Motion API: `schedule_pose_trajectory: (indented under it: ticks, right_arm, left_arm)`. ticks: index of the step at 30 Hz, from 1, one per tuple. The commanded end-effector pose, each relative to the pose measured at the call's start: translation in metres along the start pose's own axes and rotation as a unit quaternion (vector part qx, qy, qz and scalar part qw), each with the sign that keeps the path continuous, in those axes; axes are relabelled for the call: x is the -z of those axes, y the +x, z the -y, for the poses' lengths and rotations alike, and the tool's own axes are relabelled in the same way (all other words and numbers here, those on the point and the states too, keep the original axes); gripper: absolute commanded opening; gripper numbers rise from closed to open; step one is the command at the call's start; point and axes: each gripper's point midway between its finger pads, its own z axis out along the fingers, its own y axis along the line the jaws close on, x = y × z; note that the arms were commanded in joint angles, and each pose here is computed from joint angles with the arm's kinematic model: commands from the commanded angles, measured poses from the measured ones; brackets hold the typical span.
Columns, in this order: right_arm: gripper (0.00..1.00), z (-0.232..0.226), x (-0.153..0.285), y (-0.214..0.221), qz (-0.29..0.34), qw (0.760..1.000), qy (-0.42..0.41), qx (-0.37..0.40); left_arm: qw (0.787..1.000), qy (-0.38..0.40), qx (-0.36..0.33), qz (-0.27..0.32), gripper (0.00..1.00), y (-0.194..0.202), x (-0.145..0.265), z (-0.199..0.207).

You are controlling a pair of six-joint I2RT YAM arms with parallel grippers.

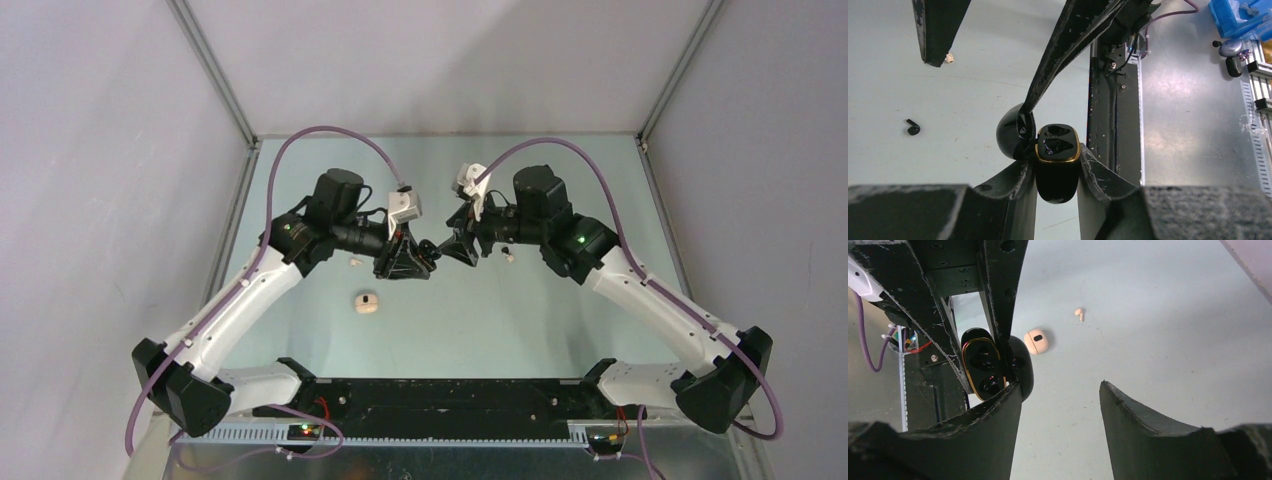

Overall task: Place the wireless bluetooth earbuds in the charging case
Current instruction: Open the charging case.

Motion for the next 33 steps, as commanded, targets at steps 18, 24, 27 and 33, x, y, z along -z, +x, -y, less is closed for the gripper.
schedule_pose_trajectory:
  ticks: [18,24,27,33]
  right_arm:
    - [0.78,-0.004,0.050,-0.030,0.044,0.998,-0.032,0.038]
    - [0.80,0.052,0.057,-0.004,0.011,0.999,0.039,0.004]
    - [0.79,0.085,0.052,0.026,-0.034,0.996,0.080,-0.020]
    - [0.78,0.142,0.018,0.114,-0.163,0.973,0.137,-0.089]
  left_arm:
    - [0.998,-0.016,-0.056,0.002,0.00,-0.020,0.014,0.005]
    - [0.996,-0.036,-0.077,-0.029,0.00,-0.014,0.020,-0.002]
    - [0.994,-0.046,-0.085,-0.041,0.00,-0.008,0.021,-0.008]
    - [0.995,-0.038,-0.086,-0.040,0.00,0.007,0.016,-0.018]
